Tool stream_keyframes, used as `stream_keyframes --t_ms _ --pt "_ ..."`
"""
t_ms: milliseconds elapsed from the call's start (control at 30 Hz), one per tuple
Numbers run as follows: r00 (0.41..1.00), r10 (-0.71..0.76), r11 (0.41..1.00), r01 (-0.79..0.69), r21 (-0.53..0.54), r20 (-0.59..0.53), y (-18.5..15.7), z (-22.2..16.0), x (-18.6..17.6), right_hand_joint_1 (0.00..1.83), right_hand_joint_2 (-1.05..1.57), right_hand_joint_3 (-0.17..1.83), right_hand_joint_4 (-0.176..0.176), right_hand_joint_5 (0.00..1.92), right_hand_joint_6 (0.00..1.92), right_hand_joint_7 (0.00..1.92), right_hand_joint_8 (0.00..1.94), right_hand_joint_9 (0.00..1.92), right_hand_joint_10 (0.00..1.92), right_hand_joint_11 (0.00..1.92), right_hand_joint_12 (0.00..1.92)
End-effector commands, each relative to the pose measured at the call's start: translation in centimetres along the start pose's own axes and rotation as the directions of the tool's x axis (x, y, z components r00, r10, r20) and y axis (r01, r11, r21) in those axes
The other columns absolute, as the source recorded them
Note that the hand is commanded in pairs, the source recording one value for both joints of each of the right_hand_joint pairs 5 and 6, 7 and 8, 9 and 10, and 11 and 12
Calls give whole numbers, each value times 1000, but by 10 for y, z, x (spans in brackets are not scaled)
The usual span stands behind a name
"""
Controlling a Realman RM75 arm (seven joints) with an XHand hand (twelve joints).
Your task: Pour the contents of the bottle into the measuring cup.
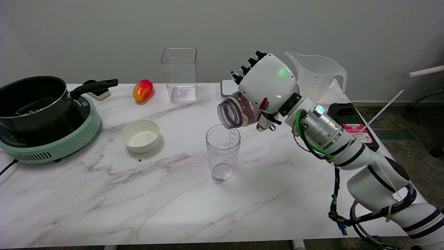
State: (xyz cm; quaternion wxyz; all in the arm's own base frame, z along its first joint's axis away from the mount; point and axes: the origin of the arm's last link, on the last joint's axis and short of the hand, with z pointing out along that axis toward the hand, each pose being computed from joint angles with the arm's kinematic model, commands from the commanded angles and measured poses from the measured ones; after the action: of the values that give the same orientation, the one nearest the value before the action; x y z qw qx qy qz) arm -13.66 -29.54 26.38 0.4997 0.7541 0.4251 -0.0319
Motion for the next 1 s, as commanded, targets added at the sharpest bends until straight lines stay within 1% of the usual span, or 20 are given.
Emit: stream_keyframes --t_ms 33,567,1000 --pt "995 -98 995 98 36 0 -3 4 -1 1172 1571 273 0 1920 1920 1836 1836 1545 1545 1347 1347" --pt "990 -138 989 138 50 -14 -9 6 3 1169 1571 273 0 1920 1920 1836 1836 1546 1546 1346 1346" --pt "987 -147 987 151 55 -62 -9 9 10 1170 1571 273 0 1920 1920 1836 1836 1549 1549 1347 1347"
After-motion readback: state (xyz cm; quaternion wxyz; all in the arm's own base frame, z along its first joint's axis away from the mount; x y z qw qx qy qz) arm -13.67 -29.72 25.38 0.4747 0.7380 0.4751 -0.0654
